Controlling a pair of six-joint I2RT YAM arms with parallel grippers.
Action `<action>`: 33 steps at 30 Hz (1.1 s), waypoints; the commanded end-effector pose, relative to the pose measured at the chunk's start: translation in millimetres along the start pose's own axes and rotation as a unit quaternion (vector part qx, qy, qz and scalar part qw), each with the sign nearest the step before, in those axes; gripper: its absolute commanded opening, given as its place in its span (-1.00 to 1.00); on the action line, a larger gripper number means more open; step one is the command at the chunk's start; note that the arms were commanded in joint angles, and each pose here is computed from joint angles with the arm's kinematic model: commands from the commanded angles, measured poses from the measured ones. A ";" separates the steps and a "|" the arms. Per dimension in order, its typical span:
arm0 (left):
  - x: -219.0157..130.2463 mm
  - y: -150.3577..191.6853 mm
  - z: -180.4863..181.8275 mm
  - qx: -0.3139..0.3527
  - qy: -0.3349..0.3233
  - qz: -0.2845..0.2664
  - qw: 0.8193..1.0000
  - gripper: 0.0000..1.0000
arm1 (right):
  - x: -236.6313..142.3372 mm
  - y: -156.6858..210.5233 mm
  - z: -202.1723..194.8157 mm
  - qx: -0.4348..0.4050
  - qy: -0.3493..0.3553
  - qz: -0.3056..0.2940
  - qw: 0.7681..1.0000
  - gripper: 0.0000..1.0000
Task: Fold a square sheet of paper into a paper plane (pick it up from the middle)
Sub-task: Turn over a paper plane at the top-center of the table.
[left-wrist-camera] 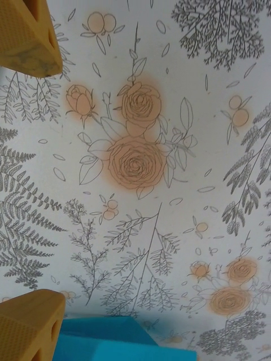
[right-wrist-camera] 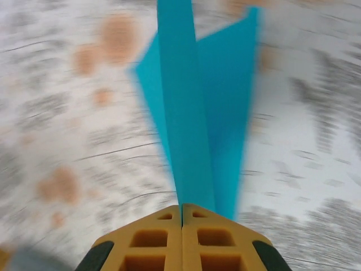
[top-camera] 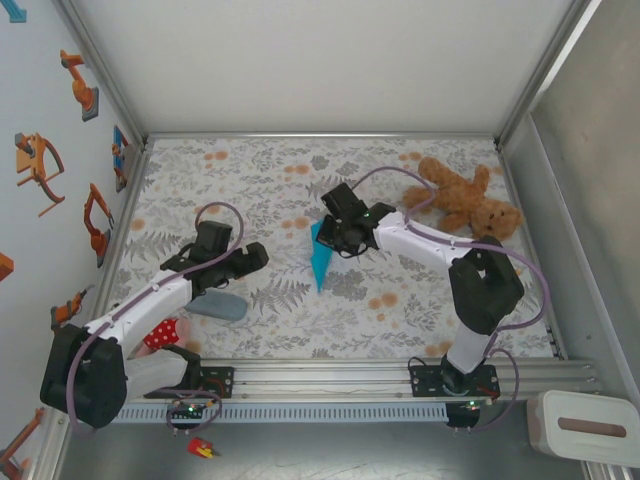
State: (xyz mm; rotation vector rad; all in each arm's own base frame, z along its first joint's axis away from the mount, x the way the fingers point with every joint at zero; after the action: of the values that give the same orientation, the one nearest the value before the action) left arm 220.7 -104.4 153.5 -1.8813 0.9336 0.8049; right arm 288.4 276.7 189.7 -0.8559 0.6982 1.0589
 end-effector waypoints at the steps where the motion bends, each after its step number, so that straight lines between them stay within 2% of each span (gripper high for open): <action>1: -6.0 -5.0 4.6 -0.032 0.016 -0.021 0.999 0.93 | -2.4 -0.4 30.8 -0.092 -0.092 0.025 0.991 -1.00; 8: -11.9 -2.9 9.5 -0.046 0.025 -0.031 0.998 0.93 | 24.7 11.3 33.8 -0.112 -0.157 0.082 0.978 -1.00; 12: -8.3 -1.3 6.1 -0.050 0.046 -0.019 0.997 0.93 | 44.5 19.0 19.5 -0.108 -0.165 0.107 0.974 -1.00; 17: 2.4 2.6 0.2 -0.060 0.081 0.013 0.995 0.98 | 56.4 25.0 -7.9 -0.103 -0.138 0.099 0.980 -1.00; 25: 24.6 11.6 -11.0 -0.079 0.129 0.069 0.986 0.70 | 60.8 22.7 -38.9 -0.078 -0.122 0.088 0.986 -1.00; 30: 33.6 14.6 -31.7 -0.053 0.156 0.089 0.982 0.51 | 60.7 22.9 -41.8 -0.078 -0.123 0.087 0.985 -1.00; 33: 38.0 16.2 -41.5 -0.034 0.146 0.097 0.984 0.32 | 60.6 23.0 -42.8 -0.078 -0.123 0.087 0.986 -1.00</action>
State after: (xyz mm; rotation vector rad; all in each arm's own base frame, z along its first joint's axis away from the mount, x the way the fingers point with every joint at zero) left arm 223.9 -145.3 121.3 -2.0244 1.2749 0.7684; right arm 283.6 273.6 103.3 -0.7785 0.5435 1.3709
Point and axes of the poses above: each hand's point on the last joint's axis, 136 mm out from that joint toward the fingers, its own x axis out along the fingers, its own z axis along the line the jaws close on, y = z × x, the point moved 9 cm from there along -x, back along the fingers, and after that the axes turned 1 degree about -x, right-handed, at the moved point
